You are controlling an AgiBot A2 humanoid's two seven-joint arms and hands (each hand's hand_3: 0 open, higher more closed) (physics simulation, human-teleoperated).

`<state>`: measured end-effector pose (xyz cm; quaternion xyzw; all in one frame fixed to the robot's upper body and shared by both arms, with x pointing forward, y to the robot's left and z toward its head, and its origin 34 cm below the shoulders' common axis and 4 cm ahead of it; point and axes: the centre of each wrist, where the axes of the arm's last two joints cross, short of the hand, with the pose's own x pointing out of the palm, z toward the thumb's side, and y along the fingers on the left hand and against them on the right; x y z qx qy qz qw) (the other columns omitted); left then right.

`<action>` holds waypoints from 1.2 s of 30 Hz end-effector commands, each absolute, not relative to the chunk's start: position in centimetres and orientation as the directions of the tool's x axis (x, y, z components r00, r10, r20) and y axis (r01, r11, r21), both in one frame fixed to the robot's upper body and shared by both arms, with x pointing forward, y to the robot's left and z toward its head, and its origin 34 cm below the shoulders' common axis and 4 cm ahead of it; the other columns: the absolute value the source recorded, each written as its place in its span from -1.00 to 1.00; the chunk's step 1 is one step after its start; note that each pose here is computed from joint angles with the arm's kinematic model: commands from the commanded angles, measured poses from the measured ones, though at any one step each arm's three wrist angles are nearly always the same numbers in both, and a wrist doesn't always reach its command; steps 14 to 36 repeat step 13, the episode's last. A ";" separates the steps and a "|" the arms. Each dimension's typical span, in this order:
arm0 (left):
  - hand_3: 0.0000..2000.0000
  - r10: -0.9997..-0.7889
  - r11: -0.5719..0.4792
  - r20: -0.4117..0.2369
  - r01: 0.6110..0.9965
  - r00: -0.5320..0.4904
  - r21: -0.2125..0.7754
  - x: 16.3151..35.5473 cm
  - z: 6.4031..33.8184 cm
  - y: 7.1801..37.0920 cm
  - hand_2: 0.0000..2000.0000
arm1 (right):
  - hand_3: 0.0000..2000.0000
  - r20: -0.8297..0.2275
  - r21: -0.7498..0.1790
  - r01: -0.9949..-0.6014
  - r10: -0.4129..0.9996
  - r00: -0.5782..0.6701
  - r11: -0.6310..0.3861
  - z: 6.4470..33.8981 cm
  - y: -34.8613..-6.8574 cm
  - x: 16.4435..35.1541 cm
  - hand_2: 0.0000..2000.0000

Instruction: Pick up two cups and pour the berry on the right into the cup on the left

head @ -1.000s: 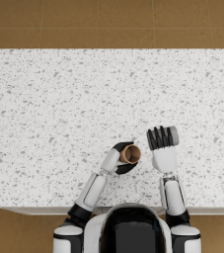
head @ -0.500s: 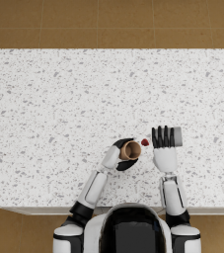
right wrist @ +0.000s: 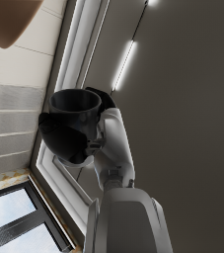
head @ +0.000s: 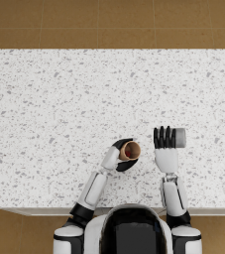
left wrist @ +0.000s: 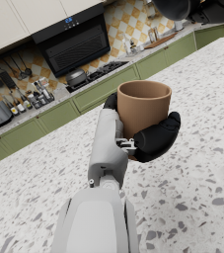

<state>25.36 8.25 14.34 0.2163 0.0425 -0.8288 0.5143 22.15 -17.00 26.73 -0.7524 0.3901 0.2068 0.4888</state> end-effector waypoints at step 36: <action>0.28 -0.835 -0.467 -0.402 0.871 -0.377 0.152 25.3 14.3 8.3 1.00 | 0.28 -0.692 -0.574 -0.789 -0.385 0.610 -0.218 26.7 -17.0 22.1 1.00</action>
